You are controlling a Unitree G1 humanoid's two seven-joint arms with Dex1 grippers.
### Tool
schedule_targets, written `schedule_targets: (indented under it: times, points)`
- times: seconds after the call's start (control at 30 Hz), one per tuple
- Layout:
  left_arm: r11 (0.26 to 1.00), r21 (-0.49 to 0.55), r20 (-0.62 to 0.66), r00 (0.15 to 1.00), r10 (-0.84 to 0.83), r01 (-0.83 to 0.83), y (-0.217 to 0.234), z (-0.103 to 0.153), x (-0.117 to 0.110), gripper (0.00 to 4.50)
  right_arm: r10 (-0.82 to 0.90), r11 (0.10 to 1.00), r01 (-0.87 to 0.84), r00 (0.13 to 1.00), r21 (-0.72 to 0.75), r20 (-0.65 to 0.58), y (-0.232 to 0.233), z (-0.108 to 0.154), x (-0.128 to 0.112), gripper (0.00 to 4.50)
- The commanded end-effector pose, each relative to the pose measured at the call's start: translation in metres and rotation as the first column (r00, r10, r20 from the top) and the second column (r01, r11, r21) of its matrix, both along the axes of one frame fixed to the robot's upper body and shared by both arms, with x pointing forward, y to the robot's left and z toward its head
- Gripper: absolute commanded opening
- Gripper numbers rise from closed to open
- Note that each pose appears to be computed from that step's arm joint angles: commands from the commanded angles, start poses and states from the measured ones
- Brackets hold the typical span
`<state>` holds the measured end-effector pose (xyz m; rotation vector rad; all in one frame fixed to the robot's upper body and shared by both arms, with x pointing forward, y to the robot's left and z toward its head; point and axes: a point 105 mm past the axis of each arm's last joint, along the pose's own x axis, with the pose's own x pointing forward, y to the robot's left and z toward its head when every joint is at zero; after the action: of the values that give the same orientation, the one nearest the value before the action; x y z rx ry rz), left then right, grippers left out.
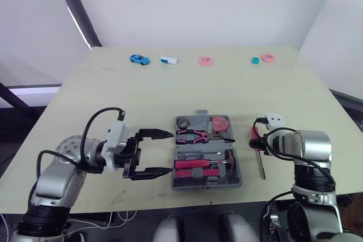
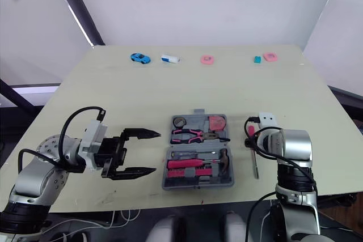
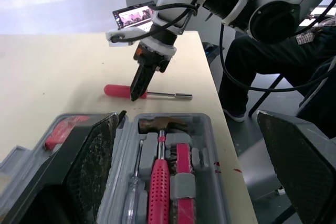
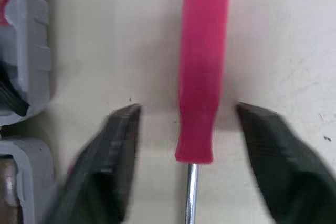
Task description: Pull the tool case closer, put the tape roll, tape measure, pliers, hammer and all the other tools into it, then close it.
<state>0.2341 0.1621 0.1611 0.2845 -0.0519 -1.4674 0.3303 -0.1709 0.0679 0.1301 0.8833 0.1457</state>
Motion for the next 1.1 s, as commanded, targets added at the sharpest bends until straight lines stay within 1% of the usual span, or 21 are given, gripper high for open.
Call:
schedule_targets:
  times: [0.03, 0.07, 0.2, 0.3, 0.37, 0.47, 0.73, 0.9, 1.1]
  points:
    - [1.000, -0.014, 0.037, 0.999, -0.007, 0.007, -0.001, 0.009, -0.004, 4.50, 0.013, 1.000, -0.012, 0.997, -0.019, 0.076, -0.008, 0.018, 0.000, 4.32]
    - [1.000, -0.032, 0.032, 0.999, 0.001, 0.000, -0.001, 0.010, -0.004, 4.50, 0.027, 0.999, -0.022, 0.994, -0.047, 0.109, -0.013, 0.025, -0.002, 4.42]
    - [0.998, -0.062, 0.014, 1.000, 0.016, -0.016, 0.001, 0.012, -0.006, 4.50, 0.092, 0.991, -0.070, 0.975, -0.114, 0.203, -0.022, 0.047, -0.008, 4.42]
    - [0.995, -0.092, -0.045, 0.998, 0.037, -0.041, 0.013, 0.015, -0.009, 4.50, 0.149, 0.983, -0.098, 0.923, -0.157, 0.354, -0.023, 0.058, -0.011, 4.42]
    - [0.995, -0.084, -0.068, 0.997, 0.046, -0.051, 0.019, 0.014, -0.010, 4.50, 0.150, 0.986, -0.100, 0.889, -0.135, 0.432, -0.017, 0.058, -0.012, 4.42]
    - [0.996, -0.078, -0.059, 0.997, 0.046, -0.051, 0.022, 0.018, -0.009, 4.50, 0.146, 0.988, -0.101, 0.856, -0.115, 0.496, -0.004, 0.047, -0.018, 4.42]
    - [0.997, -0.075, -0.048, 0.998, 0.030, -0.034, 0.018, 0.028, -0.009, 4.50, 0.107, 0.994, -0.076, 0.793, -0.076, 0.599, 0.009, 0.020, -0.032, 4.42]
    - [0.997, -0.078, -0.049, 0.999, 0.024, -0.028, 0.016, 0.030, -0.009, 4.50, 0.090, 0.993, -0.021, 0.783, -0.119, 0.616, -0.001, -0.008, -0.033, 4.42]
    - [0.997, -0.073, -0.043, 0.999, 0.020, -0.023, 0.016, 0.034, -0.006, 4.50, 0.067, 0.995, -0.005, 0.780, -0.100, 0.623, 0.001, -0.033, -0.034, 4.42]
